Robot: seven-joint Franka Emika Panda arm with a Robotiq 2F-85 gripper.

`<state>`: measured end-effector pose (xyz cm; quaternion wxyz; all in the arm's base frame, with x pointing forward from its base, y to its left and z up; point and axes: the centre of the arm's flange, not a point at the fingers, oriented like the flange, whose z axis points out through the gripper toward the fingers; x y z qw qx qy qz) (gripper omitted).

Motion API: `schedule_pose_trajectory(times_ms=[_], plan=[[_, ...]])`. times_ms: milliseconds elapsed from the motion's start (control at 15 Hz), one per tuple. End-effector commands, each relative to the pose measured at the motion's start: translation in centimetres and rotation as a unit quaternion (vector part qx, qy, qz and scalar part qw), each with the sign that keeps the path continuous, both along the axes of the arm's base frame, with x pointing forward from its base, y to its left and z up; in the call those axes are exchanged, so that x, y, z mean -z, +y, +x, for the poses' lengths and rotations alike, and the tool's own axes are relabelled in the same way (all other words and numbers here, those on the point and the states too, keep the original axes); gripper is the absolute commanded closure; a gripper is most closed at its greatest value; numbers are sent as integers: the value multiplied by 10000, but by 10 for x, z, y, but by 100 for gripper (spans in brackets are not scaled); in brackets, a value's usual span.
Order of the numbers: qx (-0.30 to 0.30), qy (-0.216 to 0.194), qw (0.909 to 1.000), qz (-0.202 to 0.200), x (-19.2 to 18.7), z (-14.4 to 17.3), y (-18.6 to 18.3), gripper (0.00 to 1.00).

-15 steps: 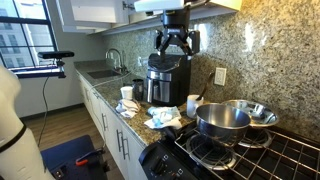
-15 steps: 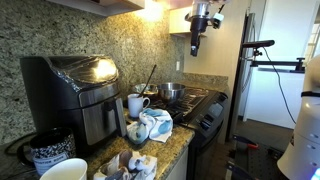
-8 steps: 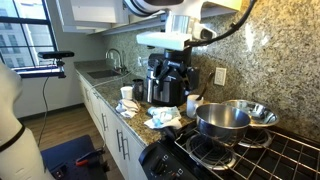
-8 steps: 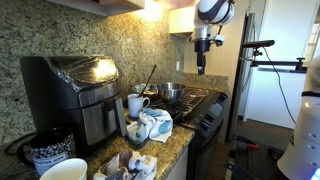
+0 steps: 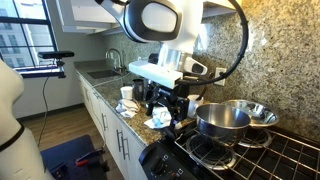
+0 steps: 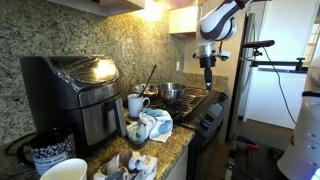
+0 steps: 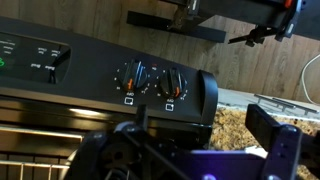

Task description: Twist the first knob on the stove

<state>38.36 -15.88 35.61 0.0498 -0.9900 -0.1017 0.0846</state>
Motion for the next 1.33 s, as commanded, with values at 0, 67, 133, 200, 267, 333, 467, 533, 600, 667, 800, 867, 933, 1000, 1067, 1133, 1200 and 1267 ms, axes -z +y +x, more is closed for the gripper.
schedule_pose_trajectory(times_ms=[0,67,133,200,267,333,467,533,600,667,800,867,933,1000,1067,1133,1200,1267], plan=[[-20,30,10000,18,3,-2,1,0],[-23,43,10000,25,4,-3,1,0],[-24,43,10000,26,4,-4,1,0],[-24,38,10000,26,4,-4,1,0],[-24,32,10000,25,3,-4,1,0],[-20,124,9999,7,7,-1,0,0],[-30,163,9999,-34,20,0,2,0],[-46,175,9998,-27,26,1,2,0],[-27,164,9999,-18,32,2,2,0],[-49,152,9999,-25,40,3,1,0],[-99,168,9998,-9,56,5,0,0],[-103,168,9998,-5,66,5,-1,0],[-94,181,9998,-7,74,5,-1,0],[-101,197,9998,7,81,4,-1,0],[-91,217,9997,39,90,3,-1,0],[-76,237,9997,60,99,1,0,0],[-120,277,9995,119,107,-1,0,0],[-133,303,9993,165,114,-3,1,0]])
